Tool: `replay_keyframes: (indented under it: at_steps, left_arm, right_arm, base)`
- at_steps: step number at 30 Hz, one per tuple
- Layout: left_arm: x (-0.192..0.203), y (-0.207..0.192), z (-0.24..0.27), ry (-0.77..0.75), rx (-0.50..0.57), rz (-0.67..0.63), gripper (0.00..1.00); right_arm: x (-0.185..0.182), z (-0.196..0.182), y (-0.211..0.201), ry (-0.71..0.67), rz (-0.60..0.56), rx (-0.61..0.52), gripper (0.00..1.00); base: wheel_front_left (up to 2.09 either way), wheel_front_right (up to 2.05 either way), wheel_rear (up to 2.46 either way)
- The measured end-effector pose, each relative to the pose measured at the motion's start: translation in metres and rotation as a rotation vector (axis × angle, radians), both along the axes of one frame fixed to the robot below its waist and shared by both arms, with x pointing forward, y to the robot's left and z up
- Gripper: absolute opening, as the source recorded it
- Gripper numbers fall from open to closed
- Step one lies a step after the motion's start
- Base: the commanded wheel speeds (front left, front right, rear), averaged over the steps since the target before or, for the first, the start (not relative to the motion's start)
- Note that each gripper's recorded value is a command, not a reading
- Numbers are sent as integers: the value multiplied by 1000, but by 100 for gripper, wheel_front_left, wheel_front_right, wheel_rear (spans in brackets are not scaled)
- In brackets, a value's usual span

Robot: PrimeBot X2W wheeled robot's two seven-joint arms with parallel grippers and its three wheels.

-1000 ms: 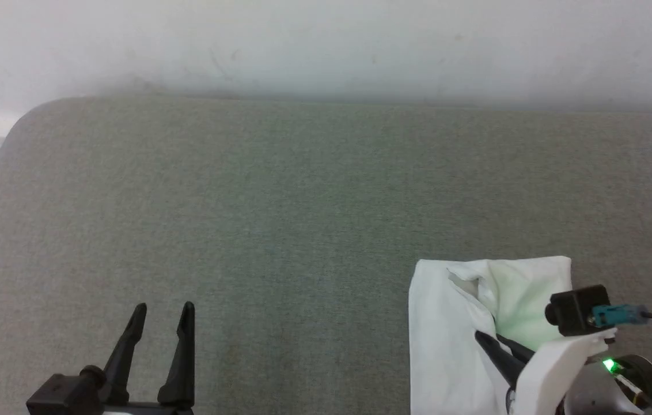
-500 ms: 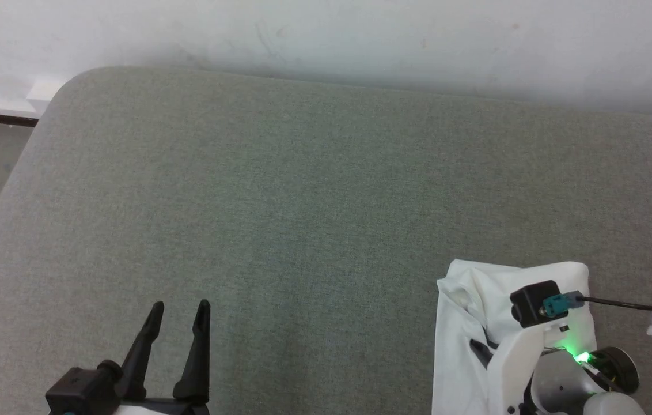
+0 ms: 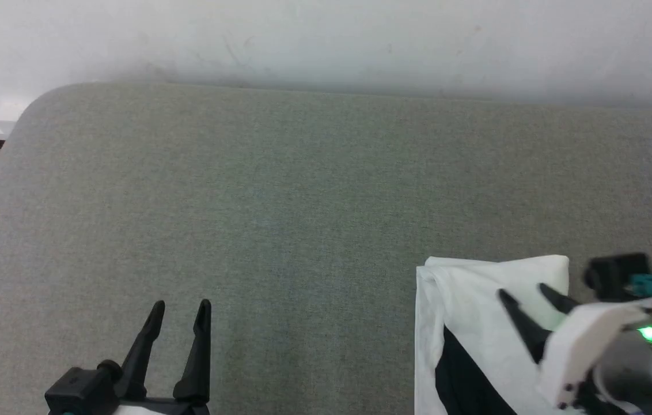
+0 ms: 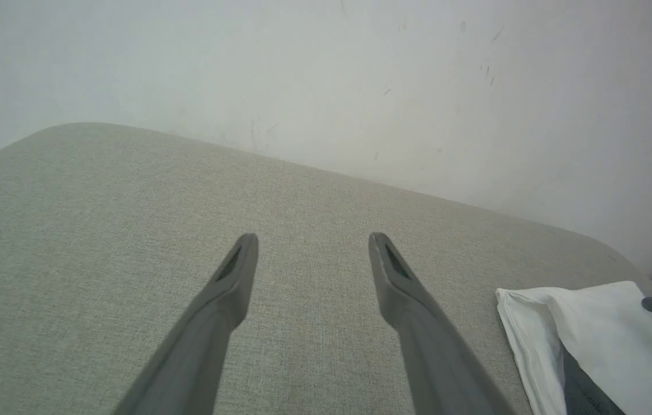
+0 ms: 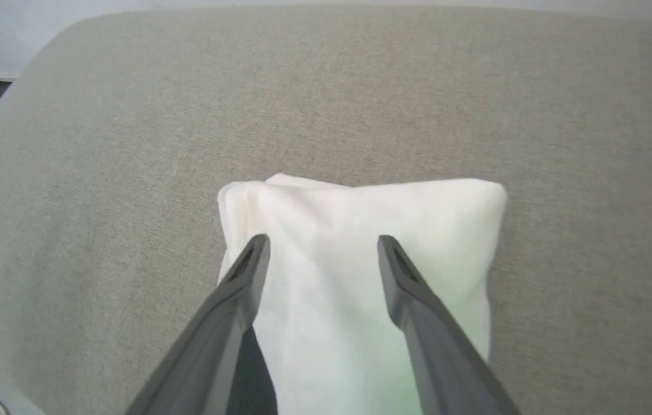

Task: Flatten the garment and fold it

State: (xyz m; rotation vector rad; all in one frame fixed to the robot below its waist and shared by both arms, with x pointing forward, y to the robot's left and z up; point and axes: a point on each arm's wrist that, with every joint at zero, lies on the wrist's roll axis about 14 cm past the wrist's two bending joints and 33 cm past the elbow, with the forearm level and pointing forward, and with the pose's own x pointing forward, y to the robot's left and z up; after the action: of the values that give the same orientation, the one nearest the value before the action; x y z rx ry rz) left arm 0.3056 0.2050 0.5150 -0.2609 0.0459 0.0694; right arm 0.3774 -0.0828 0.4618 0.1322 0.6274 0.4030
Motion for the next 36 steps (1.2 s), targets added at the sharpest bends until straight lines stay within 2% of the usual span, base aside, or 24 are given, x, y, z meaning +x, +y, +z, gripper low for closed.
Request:
replay_keyframes:
  at_steps: [4, 8, 18, 25, 26, 27, 28, 29, 36]
  left_arm:
    - [6, -4, -1, 5, 0, -18, 100]
    - [12, -7, -5, 20, 0, -31, 100]
    - [26, -8, -10, 49, 16, -54, 100]
    - [23, -3, -12, 73, 28, -48, 100]
    - [23, -3, -11, 71, 30, -49, 100]
    - [23, -4, -10, 69, 30, -53, 100]
    - [24, -5, -10, 68, 30, -56, 100]
    - [25, -6, -8, 63, 30, -59, 100]
    - [25, -12, 0, 35, 30, -82, 100]
  right_arm:
    - [-8, 7, -41, -12, -112, -30, 100]
    - [-28, -9, -64, 74, -168, -44, 100]
    - [-45, -63, -63, 240, -163, -70, 100]
    - [-32, -86, -56, 270, -158, -56, 100]
    - [-30, -88, -56, 270, -159, -53, 71]
    - [-29, -89, -56, 267, -160, -52, 37]
    - [-27, -89, -56, 262, -165, -49, 11]
    - [-25, -90, -57, 257, -169, -47, 0]
    - [-18, -78, -60, 191, -184, -62, 0]
  base:
    - [0, 0, 0]
    - [0, 0, 0]
    - [0, 0, 0]
    - [0, 0, 0]
    - [0, 0, 0]
    - [0, 0, 0]
    - [0, 0, 0]
    - [0, 0, 0]
    - [0, 0, 0]
